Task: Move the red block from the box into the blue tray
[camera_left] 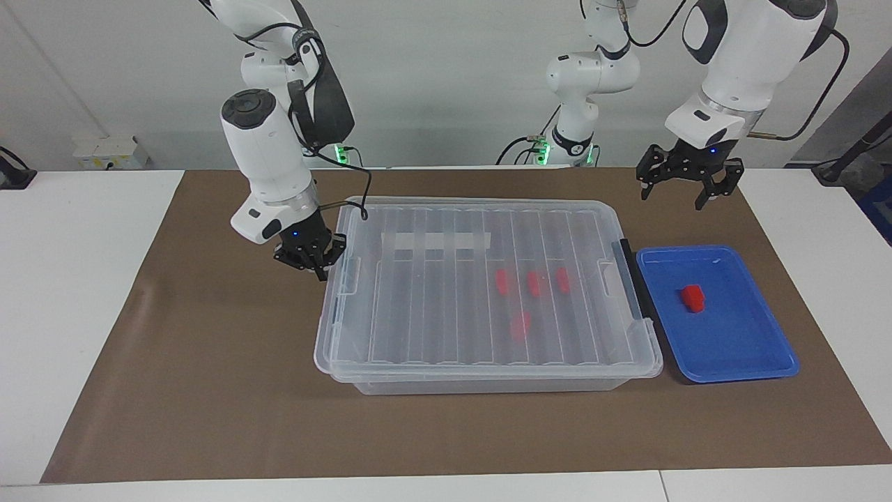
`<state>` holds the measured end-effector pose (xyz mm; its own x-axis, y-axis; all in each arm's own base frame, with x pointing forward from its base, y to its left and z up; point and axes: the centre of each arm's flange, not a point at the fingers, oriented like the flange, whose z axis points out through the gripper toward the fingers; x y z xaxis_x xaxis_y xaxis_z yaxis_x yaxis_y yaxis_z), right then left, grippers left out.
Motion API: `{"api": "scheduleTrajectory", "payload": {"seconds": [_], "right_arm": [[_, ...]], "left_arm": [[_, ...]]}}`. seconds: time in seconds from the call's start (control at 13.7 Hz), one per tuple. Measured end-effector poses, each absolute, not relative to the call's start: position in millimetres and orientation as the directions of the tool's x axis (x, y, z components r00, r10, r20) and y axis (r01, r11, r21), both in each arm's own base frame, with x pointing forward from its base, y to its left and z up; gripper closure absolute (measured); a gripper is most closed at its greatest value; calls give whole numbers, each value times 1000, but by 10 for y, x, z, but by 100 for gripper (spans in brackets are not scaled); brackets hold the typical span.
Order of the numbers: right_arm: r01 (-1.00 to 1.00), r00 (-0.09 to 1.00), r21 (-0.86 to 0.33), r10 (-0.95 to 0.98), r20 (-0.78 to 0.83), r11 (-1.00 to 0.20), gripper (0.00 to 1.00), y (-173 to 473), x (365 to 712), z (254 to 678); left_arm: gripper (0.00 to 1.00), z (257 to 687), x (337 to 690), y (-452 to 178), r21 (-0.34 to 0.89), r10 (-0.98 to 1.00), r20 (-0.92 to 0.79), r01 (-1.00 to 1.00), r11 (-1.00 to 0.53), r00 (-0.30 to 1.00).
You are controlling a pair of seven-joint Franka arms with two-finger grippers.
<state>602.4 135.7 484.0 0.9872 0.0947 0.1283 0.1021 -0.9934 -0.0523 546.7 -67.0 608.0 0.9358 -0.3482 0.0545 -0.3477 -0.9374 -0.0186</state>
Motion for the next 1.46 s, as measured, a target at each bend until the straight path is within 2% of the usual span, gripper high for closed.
{"api": "scheduleTrajectory", "payload": {"seconds": [0.44, 0.59, 1.1, 1.32, 1.46], "right_arm": [[-87, 994, -26, -89, 67, -996, 99, 777, 5848, 5196], [-139, 988, -20, -140, 58, -990, 81, 523, 5805, 5290], [-206, 978, -9, -206, 43, -978, 0, 134, 5576, 6004], [-217, 976, 1, -217, 27, -976, 0, 64, 5516, 6294], [-215, 976, 4, -215, 16, -977, 0, 74, 5501, 6319]], "left_arm": [[0, 6077, 5471, -636, -18, -342, 54, -342, -940, 938], [0, 6075, 5474, -610, -18, -338, 53, -337, -941, 940], [0, 6073, 5489, -440, -17, -309, 53, -309, -951, 950], [0, 6073, 5490, -433, -17, -308, 53, -308, -951, 950], [0, 6071, 5490, -435, -17, -308, 53, -308, -951, 950]]}}
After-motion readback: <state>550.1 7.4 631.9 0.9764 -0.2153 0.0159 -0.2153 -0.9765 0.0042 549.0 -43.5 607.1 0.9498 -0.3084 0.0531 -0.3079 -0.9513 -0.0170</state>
